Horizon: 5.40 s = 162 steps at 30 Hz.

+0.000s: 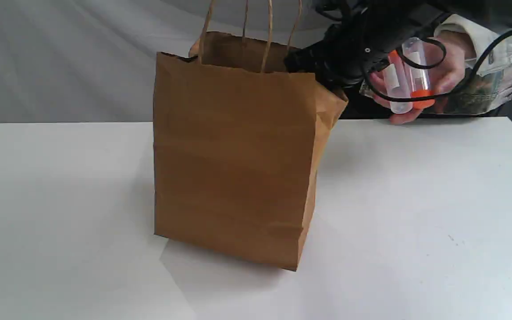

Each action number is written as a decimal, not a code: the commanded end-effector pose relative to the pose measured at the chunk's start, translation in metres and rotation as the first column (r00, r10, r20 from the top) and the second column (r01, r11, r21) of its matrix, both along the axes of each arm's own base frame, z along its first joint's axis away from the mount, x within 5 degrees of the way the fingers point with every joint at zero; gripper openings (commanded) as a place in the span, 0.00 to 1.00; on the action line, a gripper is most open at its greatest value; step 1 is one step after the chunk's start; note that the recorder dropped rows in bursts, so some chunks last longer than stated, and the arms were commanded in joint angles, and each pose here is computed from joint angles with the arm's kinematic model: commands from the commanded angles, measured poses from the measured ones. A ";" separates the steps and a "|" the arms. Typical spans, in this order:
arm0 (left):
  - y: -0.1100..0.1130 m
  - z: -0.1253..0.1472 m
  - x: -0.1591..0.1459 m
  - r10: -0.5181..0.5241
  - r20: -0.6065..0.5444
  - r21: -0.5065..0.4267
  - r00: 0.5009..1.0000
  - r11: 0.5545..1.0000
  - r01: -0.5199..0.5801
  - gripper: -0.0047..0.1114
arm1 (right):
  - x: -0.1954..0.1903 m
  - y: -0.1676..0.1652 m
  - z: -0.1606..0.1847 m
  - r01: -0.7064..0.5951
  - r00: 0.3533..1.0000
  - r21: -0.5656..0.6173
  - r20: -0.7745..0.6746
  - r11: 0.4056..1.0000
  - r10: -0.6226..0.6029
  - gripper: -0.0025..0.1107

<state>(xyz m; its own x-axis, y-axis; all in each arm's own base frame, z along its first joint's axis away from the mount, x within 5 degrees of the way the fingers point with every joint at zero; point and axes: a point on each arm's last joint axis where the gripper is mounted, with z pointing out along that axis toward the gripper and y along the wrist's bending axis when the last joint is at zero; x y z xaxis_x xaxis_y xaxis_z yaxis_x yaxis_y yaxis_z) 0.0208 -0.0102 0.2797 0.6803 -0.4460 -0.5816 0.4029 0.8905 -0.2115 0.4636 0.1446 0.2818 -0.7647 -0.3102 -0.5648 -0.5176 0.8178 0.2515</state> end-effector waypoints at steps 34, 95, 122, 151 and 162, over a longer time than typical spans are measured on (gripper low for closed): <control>-0.108 0.079 0.276 -0.209 -0.892 0.217 0.400 0.579 0.786 0.49 | -0.016 0.049 -0.024 -0.264 0.962 0.041 -0.054 0.964 0.266 0.02; -0.144 0.120 0.334 -0.415 -0.873 -0.003 0.257 0.531 0.847 0.04 | -0.021 0.027 -0.027 0.008 0.981 -0.257 -0.184 0.966 -0.057 0.02; -0.150 0.116 0.319 -0.440 -0.882 -0.006 0.168 0.369 0.930 0.04 | -0.002 0.032 -0.018 0.051 0.998 -0.193 0.046 0.980 -0.043 0.02; -0.143 0.036 0.318 -0.276 -0.935 0.096 0.223 0.407 0.909 0.19 | 0.009 0.034 0.011 0.068 0.951 -0.145 0.309 0.987 -0.020 0.22; -0.143 0.041 0.318 -0.284 -0.918 0.141 0.277 0.419 0.897 0.60 | 0.010 0.034 0.016 0.079 0.939 -0.128 0.343 0.989 -0.030 0.55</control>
<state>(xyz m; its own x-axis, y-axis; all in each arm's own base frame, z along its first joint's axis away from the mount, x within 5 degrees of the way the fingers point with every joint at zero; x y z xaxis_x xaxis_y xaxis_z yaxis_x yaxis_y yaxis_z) 0.3419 -0.1522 0.3156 -0.4263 0.1406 -0.8936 0.8370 0.4361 -0.3307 0.4750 0.1768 0.2931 -0.5692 -0.3749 -0.7318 -0.5054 0.8615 -0.0483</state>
